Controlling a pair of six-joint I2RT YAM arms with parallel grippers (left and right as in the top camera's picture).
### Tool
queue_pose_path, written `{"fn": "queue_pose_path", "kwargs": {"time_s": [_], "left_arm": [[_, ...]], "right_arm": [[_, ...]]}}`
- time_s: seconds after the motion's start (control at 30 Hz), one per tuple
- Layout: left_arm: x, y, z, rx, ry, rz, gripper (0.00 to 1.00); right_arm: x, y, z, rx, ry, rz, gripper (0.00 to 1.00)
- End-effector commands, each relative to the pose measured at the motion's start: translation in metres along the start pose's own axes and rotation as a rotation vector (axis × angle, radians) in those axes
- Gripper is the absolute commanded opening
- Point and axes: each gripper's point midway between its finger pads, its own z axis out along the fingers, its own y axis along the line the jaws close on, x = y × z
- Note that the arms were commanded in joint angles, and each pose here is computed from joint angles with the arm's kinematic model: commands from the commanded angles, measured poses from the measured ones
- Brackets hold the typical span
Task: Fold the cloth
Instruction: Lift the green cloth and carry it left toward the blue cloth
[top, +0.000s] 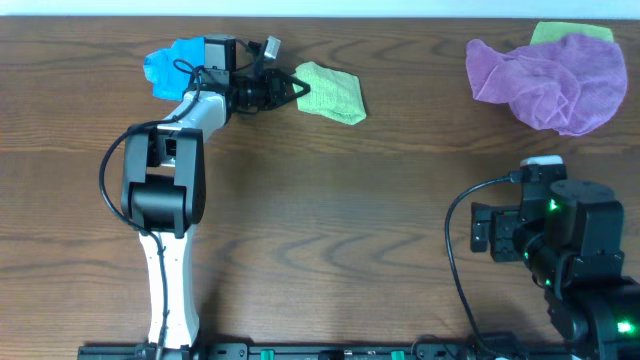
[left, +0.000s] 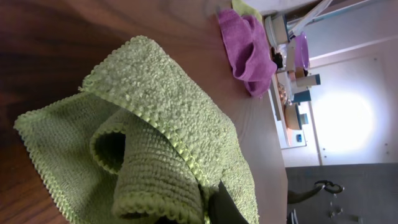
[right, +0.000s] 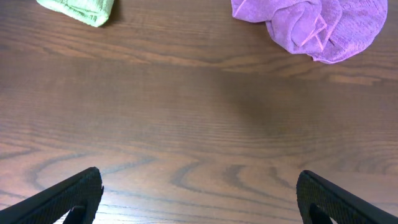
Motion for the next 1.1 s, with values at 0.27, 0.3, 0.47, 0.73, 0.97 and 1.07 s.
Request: {"fn": "queue_pose_path", "kwargs": {"time_s": [0.27,0.3,0.47,0.73,0.97,1.07], "left_arm": [[-0.023,-0.044,-0.016,0.020,-0.036,0.109,0.06],[-0.024,-0.047,-0.018,0.011,-0.040,0.119,0.06],[-0.021,-0.038,-0.032,-0.079,-0.022,0.142,0.06],[-0.023,-0.016,-0.075,-0.301,0.047,0.190,0.06],[-0.023,-0.008,-0.102,-0.456,0.111,0.254,0.06],[-0.027,-0.011,-0.104,-0.471,0.114,0.284,0.06]], "right_arm": [[0.001,-0.002,0.000,0.010,0.002,-0.006,0.99],[0.001,-0.002,0.000,0.010,0.002,-0.006,0.99],[0.001,-0.002,0.000,0.010,0.002,-0.006,0.99],[0.001,-0.002,0.000,0.010,0.002,-0.006,0.99],[0.001,-0.002,0.000,0.010,0.002,-0.006,0.99],[0.001,-0.002,0.000,0.010,0.002,-0.006,0.99]]}}
